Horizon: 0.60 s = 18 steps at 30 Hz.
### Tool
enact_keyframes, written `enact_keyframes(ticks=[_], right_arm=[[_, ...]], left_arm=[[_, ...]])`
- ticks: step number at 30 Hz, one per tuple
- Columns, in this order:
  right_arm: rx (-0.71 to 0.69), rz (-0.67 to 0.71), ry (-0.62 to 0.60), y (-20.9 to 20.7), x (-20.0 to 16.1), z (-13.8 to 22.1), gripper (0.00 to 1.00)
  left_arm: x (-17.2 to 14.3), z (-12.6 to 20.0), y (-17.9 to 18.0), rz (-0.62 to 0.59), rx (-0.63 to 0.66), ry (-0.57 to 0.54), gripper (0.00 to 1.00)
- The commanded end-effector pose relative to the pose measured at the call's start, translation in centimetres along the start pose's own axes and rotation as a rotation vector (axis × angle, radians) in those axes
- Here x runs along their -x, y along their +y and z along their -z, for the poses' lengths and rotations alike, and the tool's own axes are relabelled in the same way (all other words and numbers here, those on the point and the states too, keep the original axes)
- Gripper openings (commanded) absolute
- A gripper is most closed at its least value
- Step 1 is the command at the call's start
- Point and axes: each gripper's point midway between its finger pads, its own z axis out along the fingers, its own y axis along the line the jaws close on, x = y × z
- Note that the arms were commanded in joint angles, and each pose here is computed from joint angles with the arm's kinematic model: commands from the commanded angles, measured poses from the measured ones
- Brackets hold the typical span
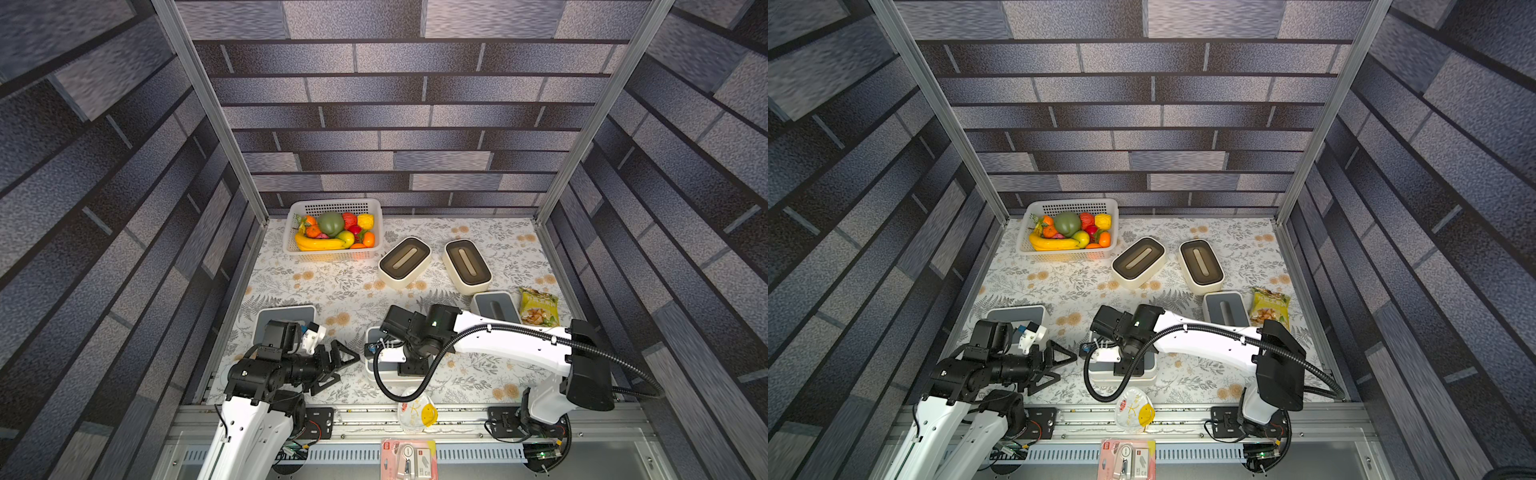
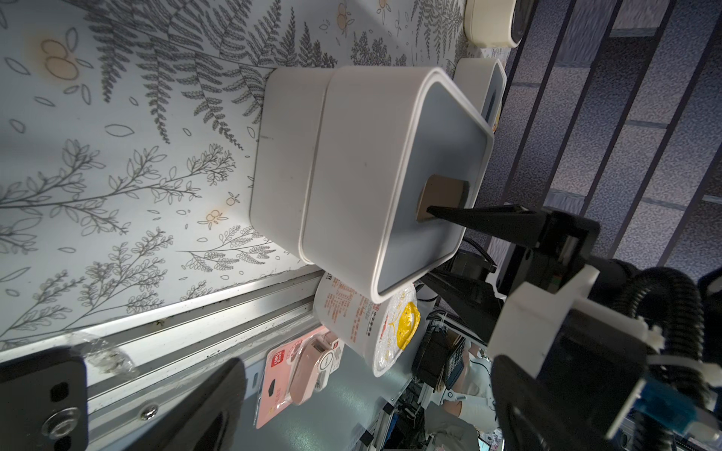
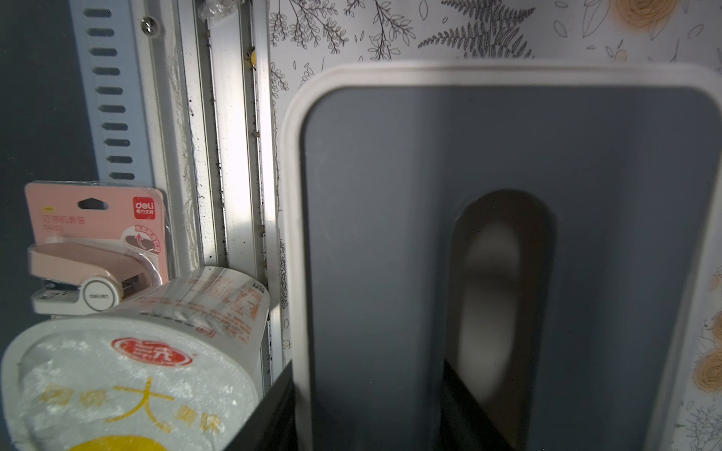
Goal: Stack the tissue boxes
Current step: Place the tissue box at the tissue box.
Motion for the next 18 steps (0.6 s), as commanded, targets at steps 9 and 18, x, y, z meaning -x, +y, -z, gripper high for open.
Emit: enact_keyframes(ticks=[9, 18], right_arm=[[0.007, -0.005, -0.008, 0.45, 0.33, 0.13, 0.53], [0.020, -0.008, 0.003, 0.66, 0.17, -0.20, 0.54]], left_arm=[[0.19, -0.34, 0.08, 0.003, -0.017, 0.004, 1.00], [0.24, -0.37, 0.08, 0.005, -0.017, 0.004, 1.00]])
